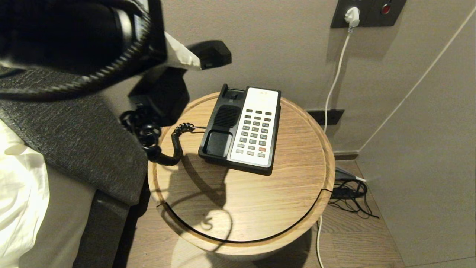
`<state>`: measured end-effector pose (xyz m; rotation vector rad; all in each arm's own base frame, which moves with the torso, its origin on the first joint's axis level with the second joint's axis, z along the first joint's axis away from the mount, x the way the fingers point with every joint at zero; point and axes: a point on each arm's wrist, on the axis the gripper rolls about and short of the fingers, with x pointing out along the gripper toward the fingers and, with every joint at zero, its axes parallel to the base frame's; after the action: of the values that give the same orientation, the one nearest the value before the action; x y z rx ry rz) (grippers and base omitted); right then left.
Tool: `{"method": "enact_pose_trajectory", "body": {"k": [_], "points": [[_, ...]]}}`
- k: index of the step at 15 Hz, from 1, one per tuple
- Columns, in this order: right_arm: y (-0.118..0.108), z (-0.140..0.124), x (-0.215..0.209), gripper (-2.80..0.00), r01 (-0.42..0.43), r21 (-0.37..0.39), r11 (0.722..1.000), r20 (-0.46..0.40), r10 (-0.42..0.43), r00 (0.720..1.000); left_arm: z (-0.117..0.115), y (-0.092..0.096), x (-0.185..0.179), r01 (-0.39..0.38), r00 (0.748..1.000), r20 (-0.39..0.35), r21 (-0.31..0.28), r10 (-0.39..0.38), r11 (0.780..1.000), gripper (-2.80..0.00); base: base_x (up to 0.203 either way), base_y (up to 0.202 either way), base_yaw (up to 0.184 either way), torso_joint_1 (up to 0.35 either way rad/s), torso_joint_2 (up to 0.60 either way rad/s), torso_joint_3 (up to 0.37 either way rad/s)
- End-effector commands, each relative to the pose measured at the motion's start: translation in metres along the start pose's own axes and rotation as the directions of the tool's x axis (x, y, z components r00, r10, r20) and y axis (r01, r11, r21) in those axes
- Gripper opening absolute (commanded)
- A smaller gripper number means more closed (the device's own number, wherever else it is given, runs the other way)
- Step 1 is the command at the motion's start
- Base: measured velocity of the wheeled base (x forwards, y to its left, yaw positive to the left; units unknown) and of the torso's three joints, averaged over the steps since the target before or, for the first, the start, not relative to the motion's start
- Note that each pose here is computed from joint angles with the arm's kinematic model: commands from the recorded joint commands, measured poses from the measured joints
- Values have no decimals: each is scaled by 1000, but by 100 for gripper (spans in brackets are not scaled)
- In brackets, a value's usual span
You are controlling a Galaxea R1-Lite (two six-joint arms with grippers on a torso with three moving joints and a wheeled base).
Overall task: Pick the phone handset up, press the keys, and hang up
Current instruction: Dial the number
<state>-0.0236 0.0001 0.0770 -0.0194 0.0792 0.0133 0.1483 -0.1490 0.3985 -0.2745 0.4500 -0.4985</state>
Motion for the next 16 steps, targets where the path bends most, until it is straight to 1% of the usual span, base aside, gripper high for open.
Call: {"method": "enact_pose_trajectory", "body": {"k": [1,2,3,5,6,7,8,9,10,11,16], "points": [[0,0,0,-280,-1,0,1000,0,1,1000,8,13,-83,151,983,122,-140,-134,979,-280,0,0,0,0,0,0],[0,0,0,-280,-3,0,1000,0,3,1000,5,20,-108,216,971,145,-198,-189,956,-280,0,0,0,0,0,0],[0,0,0,-280,-1,0,1000,0,1,1000,0,27,-127,260,961,156,-241,-228,935,-280,0,0,0,0,0,0],[0,0,0,-280,-1,0,1000,0,1,1000,-19,43,-157,307,949,166,-297,-268,904,-280,0,0,0,0,0,0],[0,0,0,-280,0,0,1000,0,0,1000,-24,50,-171,338,938,187,-325,-291,883,-280,0,0,0,0,0,0],[0,0,0,-280,-1,0,1000,0,1,1000,-29,55,-185,378,924,206,-374,-321,847,-280,0,0,0,0,0,0],[0,0,0,-280,0,0,1000,0,0,1000,-34,60,-198,412,910,224,-405,-348,816,-280,0,0,0,0,0,0],[0,0,0,-280,-2,0,1000,0,2,1000,-38,63,-205,425,905,227,-414,-361,805,-280,0,0,0,0,0,0],[0,0,0,-280,0,0,1000,-1,0,1000,-42,65,-206,419,907,217,-419,-360,805,-280,0,0,0,0,0,0],[0,0,0,-280,-3,0,1000,0,3,1000,-44,67,-208,425,905,221,-418,-364,803,-280,0,0,0,0,0,0],[0,0,0,-280,0,0,1000,0,0,1000,-42,66,-207,427,904,225,-414,-365,804,-280,0,0,0,0,0,0]]}}
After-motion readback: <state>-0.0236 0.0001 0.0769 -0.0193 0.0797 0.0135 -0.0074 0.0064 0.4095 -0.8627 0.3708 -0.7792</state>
